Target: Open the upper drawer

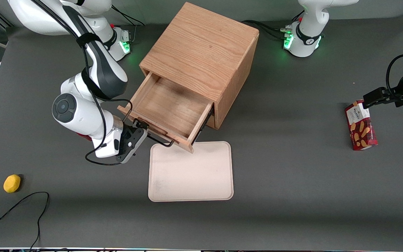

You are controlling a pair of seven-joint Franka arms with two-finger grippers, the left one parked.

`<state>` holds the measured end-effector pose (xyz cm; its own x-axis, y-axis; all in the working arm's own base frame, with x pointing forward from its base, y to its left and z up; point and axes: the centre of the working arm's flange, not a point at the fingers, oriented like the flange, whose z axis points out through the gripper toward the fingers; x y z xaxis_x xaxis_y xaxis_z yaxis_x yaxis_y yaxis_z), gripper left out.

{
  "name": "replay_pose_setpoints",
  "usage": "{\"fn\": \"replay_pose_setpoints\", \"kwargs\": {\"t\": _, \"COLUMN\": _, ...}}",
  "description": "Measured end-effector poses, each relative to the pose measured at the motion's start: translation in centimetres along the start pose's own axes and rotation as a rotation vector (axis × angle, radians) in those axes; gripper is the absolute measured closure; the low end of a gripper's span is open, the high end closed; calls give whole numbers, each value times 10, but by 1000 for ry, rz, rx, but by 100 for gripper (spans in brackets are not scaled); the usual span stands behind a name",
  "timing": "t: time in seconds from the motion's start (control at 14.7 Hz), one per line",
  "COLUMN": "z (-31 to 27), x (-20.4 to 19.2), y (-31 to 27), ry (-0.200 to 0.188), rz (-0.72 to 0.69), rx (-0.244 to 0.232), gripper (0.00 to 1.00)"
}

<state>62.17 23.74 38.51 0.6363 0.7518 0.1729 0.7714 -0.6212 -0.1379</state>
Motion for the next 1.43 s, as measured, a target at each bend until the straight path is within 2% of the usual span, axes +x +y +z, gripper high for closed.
{"fn": "replay_pose_setpoints", "kwargs": {"t": 0.48, "z": -8, "x": -7, "y": 29, "ry": 45, "rz": 41, "rx": -52, "gripper": 0}}
{"fn": "replay_pose_setpoints", "kwargs": {"t": 1.02, "z": -24, "x": -6, "y": 44, "ry": 74, "rz": 57, "rx": -82, "gripper": 0}}
{"fn": "replay_pose_setpoints", "kwargs": {"t": 1.16, "z": -44, "x": -3, "y": 50, "ry": 104, "rz": 62, "rx": -108, "gripper": 0}}
{"fn": "replay_pose_setpoints", "kwargs": {"t": 1.36, "z": -106, "x": -11, "y": 67, "ry": 169, "rz": 91, "rx": -184, "gripper": 0}}
{"fn": "replay_pose_setpoints", "kwargs": {"t": 1.43, "z": -122, "x": -19, "y": 71, "ry": 178, "rz": 112, "rx": -186, "gripper": 0}}
